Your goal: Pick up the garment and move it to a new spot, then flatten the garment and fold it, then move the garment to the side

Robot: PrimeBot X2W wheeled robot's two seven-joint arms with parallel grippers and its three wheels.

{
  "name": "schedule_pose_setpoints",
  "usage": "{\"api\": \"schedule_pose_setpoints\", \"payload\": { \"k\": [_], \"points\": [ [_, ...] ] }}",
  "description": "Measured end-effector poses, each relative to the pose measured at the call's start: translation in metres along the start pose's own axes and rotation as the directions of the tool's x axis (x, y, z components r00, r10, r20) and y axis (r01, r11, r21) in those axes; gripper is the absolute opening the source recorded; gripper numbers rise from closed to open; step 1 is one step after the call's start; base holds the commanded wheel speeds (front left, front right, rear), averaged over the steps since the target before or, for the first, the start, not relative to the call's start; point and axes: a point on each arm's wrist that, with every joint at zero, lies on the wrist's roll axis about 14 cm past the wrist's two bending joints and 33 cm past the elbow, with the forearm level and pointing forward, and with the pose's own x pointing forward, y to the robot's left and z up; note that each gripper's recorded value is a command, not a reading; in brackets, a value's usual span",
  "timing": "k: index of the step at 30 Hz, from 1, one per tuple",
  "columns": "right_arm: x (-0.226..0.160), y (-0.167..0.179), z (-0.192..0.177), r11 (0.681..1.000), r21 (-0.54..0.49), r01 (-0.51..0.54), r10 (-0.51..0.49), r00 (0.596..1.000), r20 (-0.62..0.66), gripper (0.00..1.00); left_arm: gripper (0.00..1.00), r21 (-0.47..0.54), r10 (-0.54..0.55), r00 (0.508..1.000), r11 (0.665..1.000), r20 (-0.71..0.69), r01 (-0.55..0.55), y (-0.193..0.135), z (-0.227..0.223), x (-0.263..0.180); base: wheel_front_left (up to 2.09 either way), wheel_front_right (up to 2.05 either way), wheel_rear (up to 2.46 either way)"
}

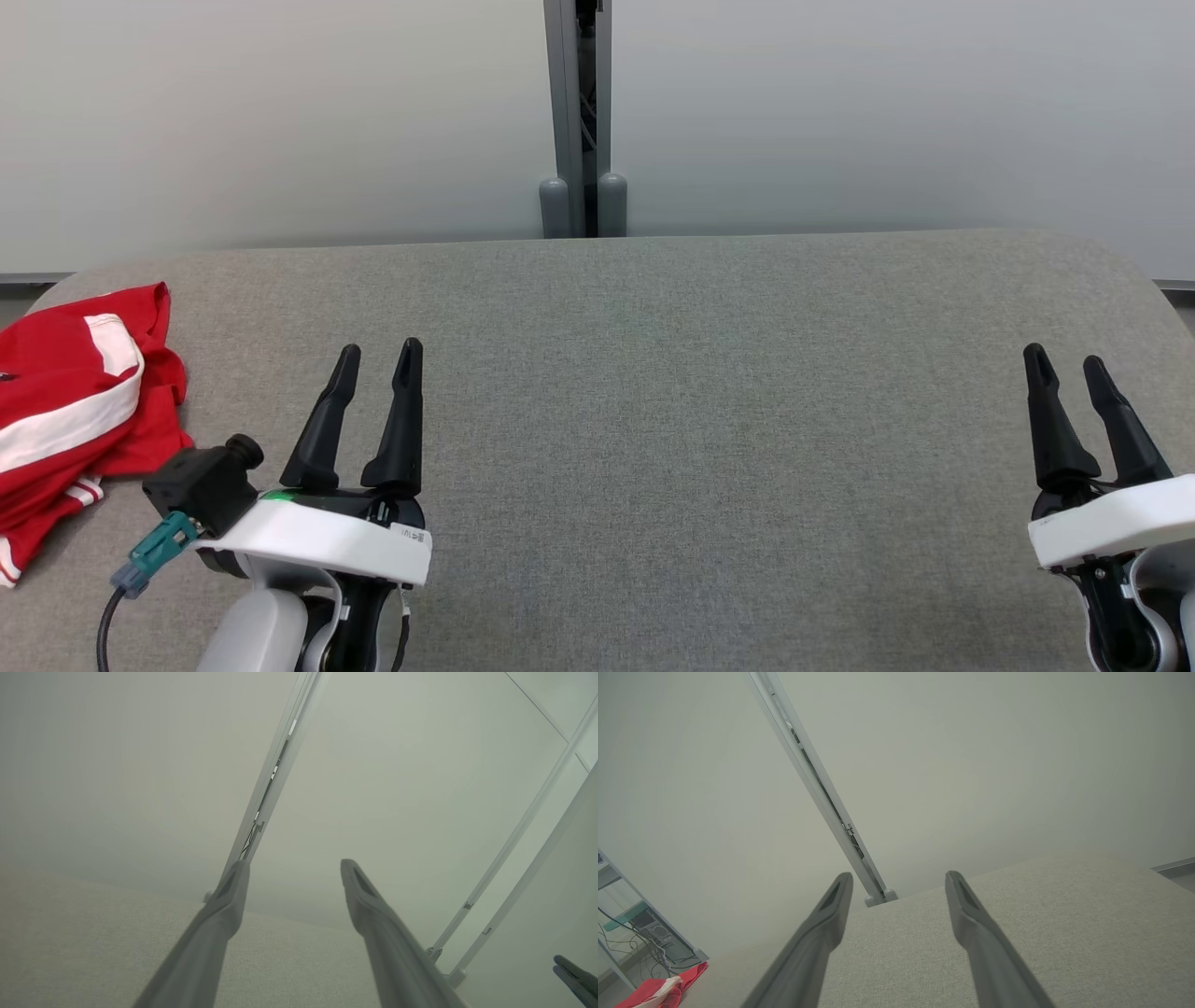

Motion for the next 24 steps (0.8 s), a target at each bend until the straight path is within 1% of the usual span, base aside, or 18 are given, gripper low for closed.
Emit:
{"api": "schedule_pose_setpoints", "payload": {
  "k": [1, 10, 17, 24],
  "points": [
    [0.000, 0.000, 0.000, 1.000, 0.000, 0.000, 0.000, 1.000, 0.000, 1.00, 1.00, 0.000, 0.000, 1.000, 1.000, 0.000, 0.000, 0.000, 0.000, 0.000, 0.00, 0.00, 0.00],
    [-0.004, 0.002, -0.013, 0.996, -0.085, -0.004, 0.002, 1.000, -0.022, 1.00, 1.00, 0.145, 0.033, 0.998, 0.989, -0.050, -0.025, 0.013, -0.009, -0.006, 0.00, 0.00, 0.00],
    [-0.005, 0.007, -0.017, 0.990, -0.139, -0.017, 0.015, 1.000, -0.019, 1.00, 1.00, 0.217, 0.059, 0.996, 0.975, -0.063, -0.044, 0.020, -0.010, -0.008, 0.00, 0.00, 0.00],
    [-0.010, 0.006, -0.026, 0.981, -0.195, -0.014, 0.006, 0.999, -0.040, 1.00, 1.00, 0.293, 0.083, 0.994, 0.954, -0.076, -0.057, 0.026, -0.011, -0.009, 0.00, 0.00, 0.00]
  ]
}}
